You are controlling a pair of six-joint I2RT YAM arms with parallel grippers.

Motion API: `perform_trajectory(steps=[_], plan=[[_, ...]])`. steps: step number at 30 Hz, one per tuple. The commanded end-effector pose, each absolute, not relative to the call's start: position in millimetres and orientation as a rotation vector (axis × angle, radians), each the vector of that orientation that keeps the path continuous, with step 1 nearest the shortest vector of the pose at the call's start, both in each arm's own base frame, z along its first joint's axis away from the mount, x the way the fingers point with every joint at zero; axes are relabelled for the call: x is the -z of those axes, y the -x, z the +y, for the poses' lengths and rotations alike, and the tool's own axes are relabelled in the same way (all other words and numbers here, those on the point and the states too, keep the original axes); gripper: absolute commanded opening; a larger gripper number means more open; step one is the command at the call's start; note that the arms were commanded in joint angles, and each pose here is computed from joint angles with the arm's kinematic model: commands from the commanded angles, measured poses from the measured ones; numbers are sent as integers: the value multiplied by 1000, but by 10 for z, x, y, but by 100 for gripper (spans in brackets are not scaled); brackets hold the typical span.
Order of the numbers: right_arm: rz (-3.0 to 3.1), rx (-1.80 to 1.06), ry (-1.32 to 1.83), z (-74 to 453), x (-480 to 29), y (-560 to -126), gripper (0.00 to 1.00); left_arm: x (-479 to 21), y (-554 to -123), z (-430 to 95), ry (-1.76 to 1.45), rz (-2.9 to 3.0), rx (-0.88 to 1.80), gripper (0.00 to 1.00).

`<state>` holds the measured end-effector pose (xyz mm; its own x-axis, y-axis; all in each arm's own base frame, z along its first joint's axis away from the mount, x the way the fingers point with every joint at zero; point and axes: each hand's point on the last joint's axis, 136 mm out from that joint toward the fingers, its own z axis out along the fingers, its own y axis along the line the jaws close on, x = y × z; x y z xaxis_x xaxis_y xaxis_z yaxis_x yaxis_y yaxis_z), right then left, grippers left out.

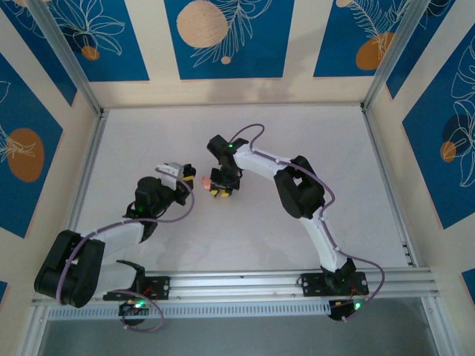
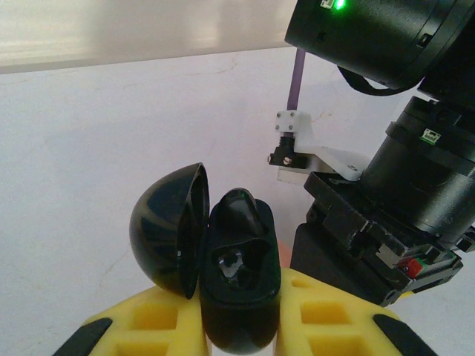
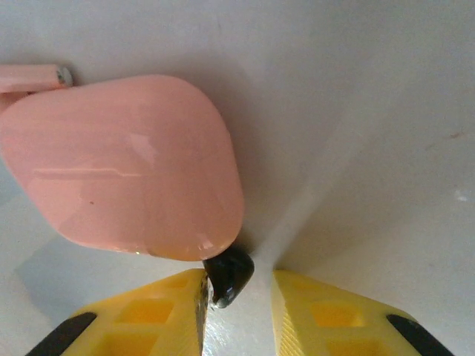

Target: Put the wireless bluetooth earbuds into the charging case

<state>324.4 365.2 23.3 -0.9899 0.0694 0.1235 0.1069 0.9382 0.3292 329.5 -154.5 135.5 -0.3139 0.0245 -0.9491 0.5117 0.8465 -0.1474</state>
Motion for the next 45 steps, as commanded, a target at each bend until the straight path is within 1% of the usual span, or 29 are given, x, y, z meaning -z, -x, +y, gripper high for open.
perform_trajectory(steps=[1,10,17,26,31,34,39,42,45], plan=[[-2978,500,119,3671,-176,-3269,28,-1511,-3378,-1522,-405,1796,502,21],[-2986,437,98,3540,-169,-3239,20,-1472,-3386,-1546,-418,1810,520,21],[-2991,394,86,3310,-221,-3101,19,-1477,-3382,-1596,-430,1808,555,21],[-2960,297,14,2801,-257,-2650,19,-1458,-3365,-1693,-456,1807,620,20],[-2911,252,-166,2581,-238,-2399,20,-1445,-3359,-1748,-468,1805,659,20],[-2906,246,-247,2541,-293,-2375,21,-1416,-3356,-1775,-472,1806,680,20],[-2932,371,-281,2672,-532,-2435,30,-1431,-3359,-1807,-475,1805,705,20],[-2949,365,-186,2640,-698,-2470,34,-1449,-3362,-1804,-476,1805,703,19],[-2961,235,-1,2506,-826,-2501,34,-1463,-3358,-1809,-479,1804,703,19]])
